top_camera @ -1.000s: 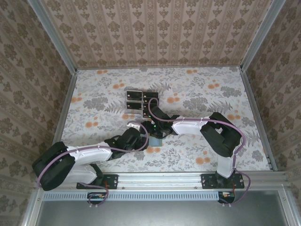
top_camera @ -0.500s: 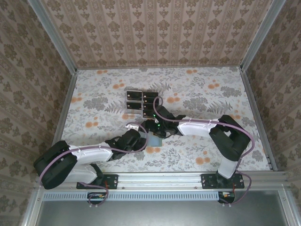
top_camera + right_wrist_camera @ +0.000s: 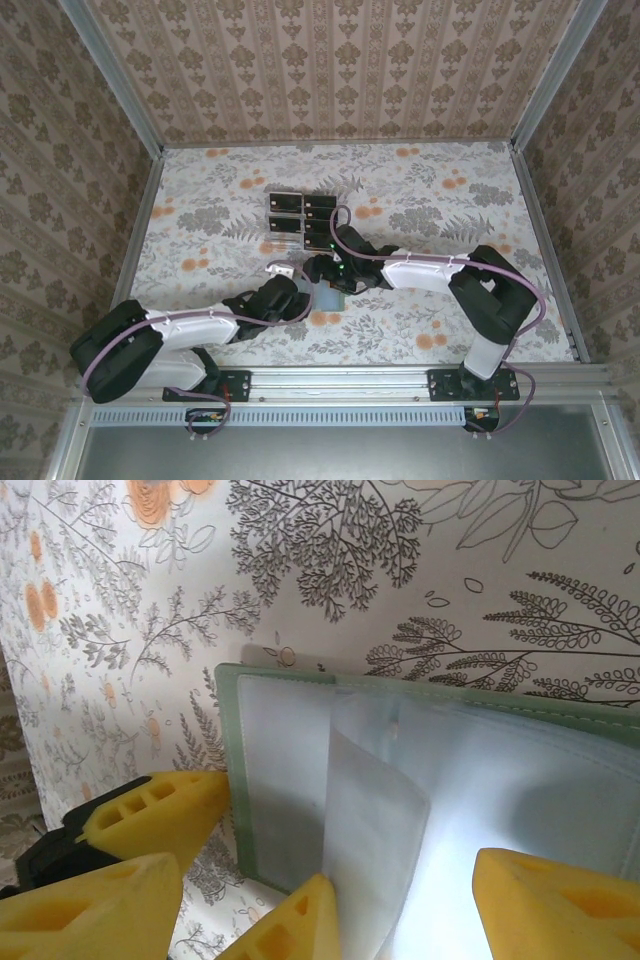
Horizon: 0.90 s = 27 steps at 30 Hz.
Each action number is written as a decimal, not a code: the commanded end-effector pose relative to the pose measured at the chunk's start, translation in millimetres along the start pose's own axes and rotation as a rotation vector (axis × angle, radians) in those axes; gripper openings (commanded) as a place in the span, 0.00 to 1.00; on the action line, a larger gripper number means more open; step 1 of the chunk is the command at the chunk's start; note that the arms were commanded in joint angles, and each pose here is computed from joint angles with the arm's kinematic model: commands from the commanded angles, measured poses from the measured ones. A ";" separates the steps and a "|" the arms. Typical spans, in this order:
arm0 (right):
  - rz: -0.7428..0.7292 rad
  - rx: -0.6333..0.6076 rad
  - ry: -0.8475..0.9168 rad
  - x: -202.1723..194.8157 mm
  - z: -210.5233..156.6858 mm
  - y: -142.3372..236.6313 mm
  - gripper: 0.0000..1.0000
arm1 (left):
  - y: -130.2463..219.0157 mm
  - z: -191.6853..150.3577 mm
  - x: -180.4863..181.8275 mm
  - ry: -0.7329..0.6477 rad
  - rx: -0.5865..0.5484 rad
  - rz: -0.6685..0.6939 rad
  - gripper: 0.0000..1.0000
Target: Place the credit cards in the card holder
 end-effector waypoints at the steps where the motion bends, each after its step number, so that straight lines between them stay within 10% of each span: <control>1: 0.006 0.018 0.020 7.0 -0.7 -7.7 0.78 | 2.5 -14.9 10.9 0.004 0.032 0.039 0.77; 27: 0.018 0.106 0.042 44.9 -6.7 -54.4 0.78 | 70.8 -3.0 44.9 0.134 -0.140 0.053 0.83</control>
Point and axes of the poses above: each hand's point on the last joint's axis, 136 mm out from that joint toward the fingers, its own y axis back along the fingers, its own x axis along the line the jaws close on, z = x × y, the point moved 1 cm from there along y, back along the fingers, and after that the axes turned 5 degrees about -y, right-handed, at the moved point
